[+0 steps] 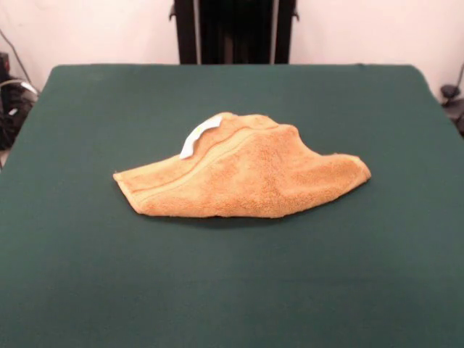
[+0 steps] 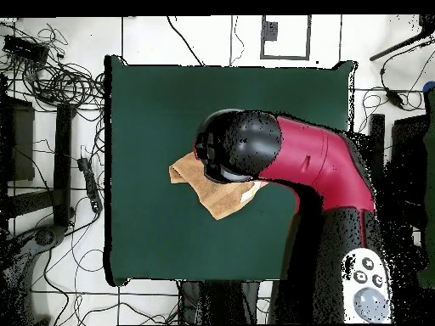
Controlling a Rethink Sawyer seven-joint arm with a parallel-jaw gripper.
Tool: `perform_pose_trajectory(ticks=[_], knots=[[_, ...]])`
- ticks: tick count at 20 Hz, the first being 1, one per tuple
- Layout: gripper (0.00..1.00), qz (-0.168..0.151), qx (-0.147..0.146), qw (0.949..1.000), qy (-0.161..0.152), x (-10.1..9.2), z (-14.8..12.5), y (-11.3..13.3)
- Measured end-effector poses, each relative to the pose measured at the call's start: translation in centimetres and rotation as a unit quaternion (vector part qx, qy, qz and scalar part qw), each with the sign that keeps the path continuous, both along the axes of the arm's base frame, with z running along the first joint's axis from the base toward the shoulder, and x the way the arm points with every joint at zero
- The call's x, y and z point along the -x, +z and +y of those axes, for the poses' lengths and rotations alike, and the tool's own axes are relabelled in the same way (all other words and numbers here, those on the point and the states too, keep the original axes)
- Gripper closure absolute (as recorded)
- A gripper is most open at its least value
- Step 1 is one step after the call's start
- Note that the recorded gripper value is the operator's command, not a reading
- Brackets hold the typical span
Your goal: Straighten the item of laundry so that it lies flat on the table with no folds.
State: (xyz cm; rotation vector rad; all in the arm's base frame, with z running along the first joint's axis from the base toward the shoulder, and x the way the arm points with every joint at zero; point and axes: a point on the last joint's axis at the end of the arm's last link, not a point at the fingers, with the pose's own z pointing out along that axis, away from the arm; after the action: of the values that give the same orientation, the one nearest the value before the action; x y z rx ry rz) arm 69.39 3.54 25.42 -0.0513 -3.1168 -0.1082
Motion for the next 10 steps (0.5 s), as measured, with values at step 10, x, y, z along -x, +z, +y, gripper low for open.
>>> perform_pose_trajectory(ticks=[10], knots=[[0.00, -0.092, 0.028, 0.9953, -0.001, -1.4, -0.7, -3.5]])
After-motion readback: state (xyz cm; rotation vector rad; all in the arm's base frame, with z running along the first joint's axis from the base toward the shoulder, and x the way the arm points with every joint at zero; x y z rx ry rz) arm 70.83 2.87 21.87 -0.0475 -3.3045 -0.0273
